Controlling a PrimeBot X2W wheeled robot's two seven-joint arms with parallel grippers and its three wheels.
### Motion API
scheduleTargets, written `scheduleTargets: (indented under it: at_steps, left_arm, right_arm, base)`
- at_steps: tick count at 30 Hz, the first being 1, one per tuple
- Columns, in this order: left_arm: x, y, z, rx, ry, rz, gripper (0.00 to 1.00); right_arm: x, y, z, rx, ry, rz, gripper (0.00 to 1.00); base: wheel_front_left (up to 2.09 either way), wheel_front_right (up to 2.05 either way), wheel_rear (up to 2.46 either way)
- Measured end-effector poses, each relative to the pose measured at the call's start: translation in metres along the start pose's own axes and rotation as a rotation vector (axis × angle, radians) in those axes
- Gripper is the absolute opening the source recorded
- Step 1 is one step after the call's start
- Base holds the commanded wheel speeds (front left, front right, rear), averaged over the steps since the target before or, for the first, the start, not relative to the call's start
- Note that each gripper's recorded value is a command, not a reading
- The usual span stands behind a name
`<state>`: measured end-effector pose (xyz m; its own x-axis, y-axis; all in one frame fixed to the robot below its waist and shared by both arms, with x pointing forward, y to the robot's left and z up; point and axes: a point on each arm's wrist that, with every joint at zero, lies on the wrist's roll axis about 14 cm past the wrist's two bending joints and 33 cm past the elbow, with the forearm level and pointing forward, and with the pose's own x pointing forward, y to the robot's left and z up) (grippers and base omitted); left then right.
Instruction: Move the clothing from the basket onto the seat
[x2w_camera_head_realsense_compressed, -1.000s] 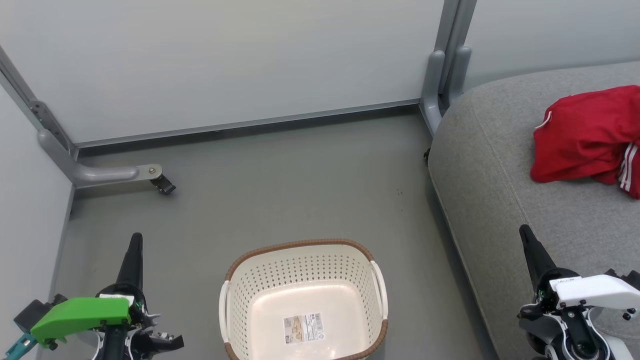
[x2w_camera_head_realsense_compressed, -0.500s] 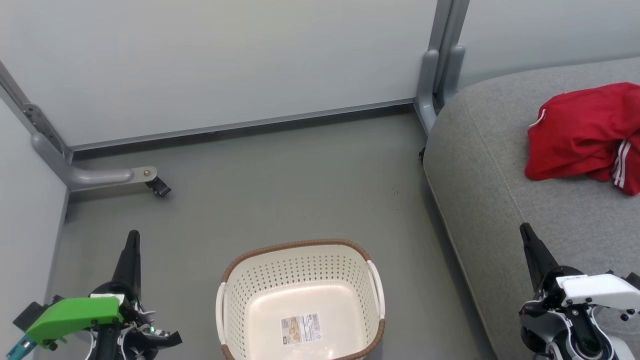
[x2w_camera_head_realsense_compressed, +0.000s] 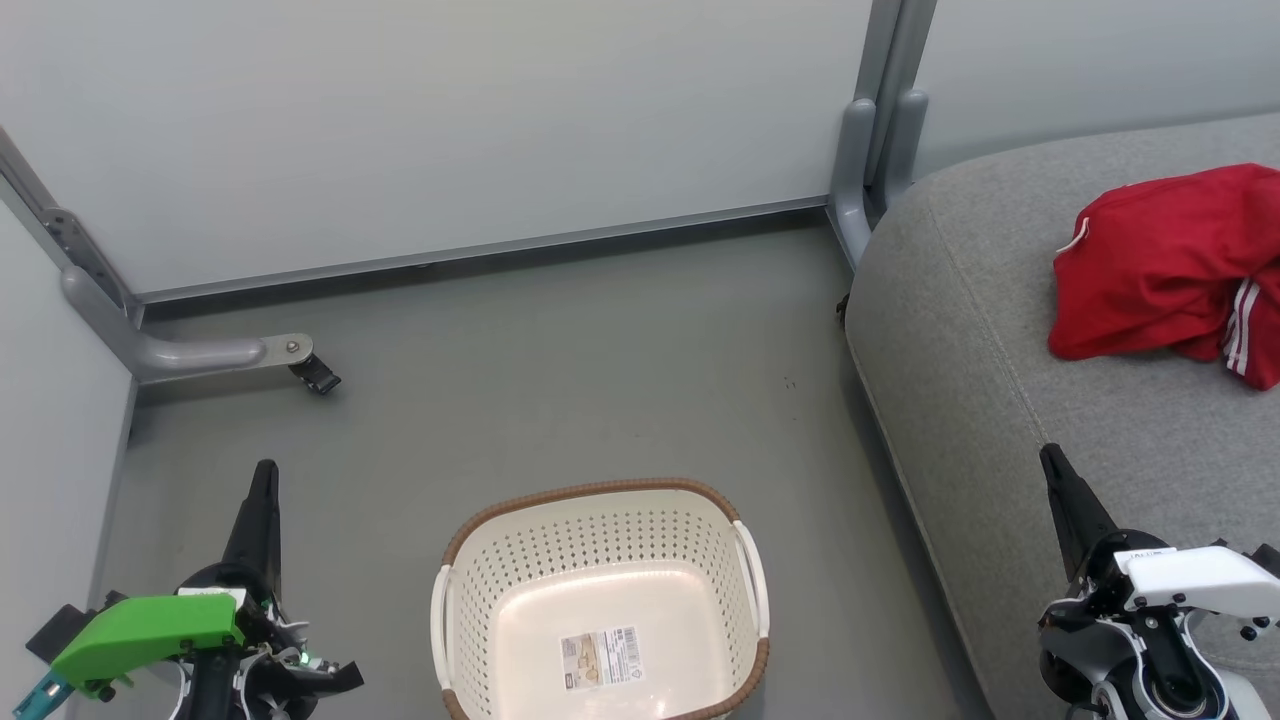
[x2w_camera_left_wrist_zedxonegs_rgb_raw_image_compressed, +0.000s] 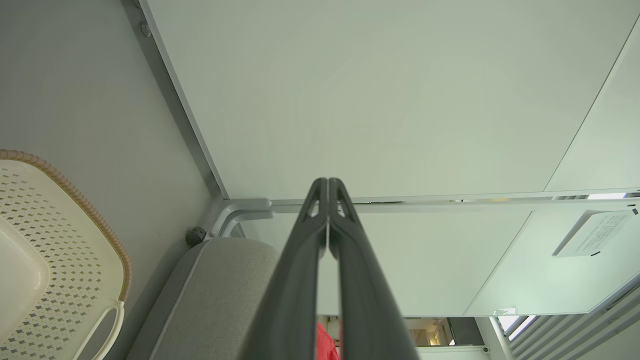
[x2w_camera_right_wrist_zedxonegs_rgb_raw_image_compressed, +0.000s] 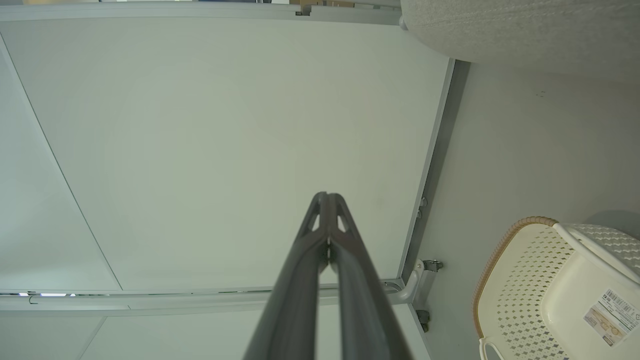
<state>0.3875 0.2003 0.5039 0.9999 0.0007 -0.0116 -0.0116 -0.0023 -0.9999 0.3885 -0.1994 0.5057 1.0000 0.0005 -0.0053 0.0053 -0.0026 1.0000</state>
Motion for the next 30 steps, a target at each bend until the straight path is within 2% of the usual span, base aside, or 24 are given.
scheduleTargets:
  at_steps: [30]
  left_arm:
    - [0.0,-0.0001,0.0,-0.001,0.0,0.0,0.0]
  right_arm:
    - [0.0,0.0001,0.0001,0.001,0.0,0.0,0.0]
  base:
    - [0.0,0.0,0.0]
